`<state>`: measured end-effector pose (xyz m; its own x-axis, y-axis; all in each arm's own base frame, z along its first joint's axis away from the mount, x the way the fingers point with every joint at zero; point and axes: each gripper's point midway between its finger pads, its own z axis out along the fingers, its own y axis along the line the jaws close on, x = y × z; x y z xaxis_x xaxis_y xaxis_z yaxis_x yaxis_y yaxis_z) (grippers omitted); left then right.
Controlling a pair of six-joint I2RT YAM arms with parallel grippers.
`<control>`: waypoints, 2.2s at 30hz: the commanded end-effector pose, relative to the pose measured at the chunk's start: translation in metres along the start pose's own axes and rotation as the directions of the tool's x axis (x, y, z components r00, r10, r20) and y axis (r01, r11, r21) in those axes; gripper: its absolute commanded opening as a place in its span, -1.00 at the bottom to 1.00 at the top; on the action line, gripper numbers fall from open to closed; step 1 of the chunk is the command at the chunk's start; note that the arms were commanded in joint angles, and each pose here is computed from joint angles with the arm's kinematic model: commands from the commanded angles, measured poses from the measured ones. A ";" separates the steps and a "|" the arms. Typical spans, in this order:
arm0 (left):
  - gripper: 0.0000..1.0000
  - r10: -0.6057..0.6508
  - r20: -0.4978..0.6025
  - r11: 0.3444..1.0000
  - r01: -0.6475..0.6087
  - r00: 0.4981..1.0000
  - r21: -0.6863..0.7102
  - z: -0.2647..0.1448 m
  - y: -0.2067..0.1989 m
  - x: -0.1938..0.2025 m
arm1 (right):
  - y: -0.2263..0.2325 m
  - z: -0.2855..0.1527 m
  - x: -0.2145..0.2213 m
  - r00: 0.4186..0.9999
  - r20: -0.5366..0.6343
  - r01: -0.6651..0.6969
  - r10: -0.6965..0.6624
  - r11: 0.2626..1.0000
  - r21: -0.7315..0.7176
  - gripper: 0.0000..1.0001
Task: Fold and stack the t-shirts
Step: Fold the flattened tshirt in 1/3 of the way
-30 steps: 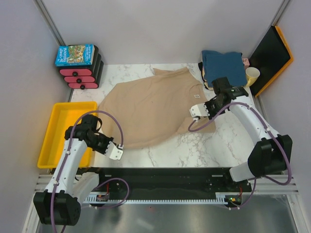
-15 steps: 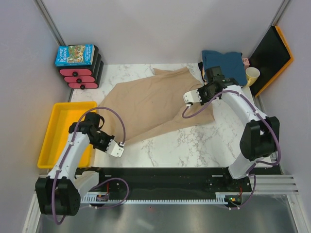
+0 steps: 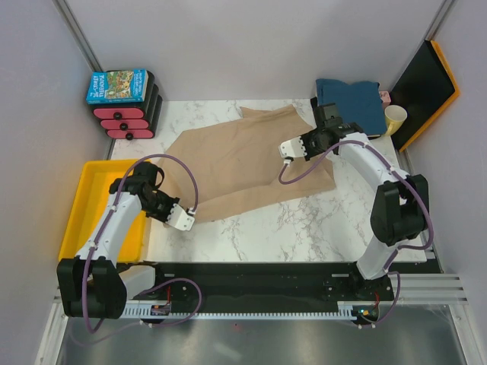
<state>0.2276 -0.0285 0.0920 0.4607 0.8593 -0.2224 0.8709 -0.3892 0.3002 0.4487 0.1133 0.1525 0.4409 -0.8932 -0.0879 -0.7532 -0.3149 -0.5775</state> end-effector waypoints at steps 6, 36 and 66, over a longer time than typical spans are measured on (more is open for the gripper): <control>-0.96 0.230 -0.034 0.972 -0.229 0.972 0.045 0.001 0.003 0.009 | -0.032 0.011 -0.003 1.000 -0.013 0.014 -0.013 0.993 0.117 -1.00; -0.96 0.223 -0.077 0.971 -0.215 0.972 0.101 0.014 0.030 0.039 | -0.059 0.044 -0.007 1.000 -0.021 0.017 -0.013 0.977 0.214 -1.00; -0.84 0.229 -0.103 0.965 -0.213 0.968 0.151 0.025 0.047 0.054 | -0.084 0.064 -0.002 0.998 -0.056 0.017 0.000 0.950 0.312 -0.97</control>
<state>0.2759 -0.0031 0.0601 0.4282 0.8950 -0.1253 0.8998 -0.4093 0.1509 0.5311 0.1576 0.1341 0.4223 -0.9048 -0.0549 -0.5955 -0.2312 -0.7694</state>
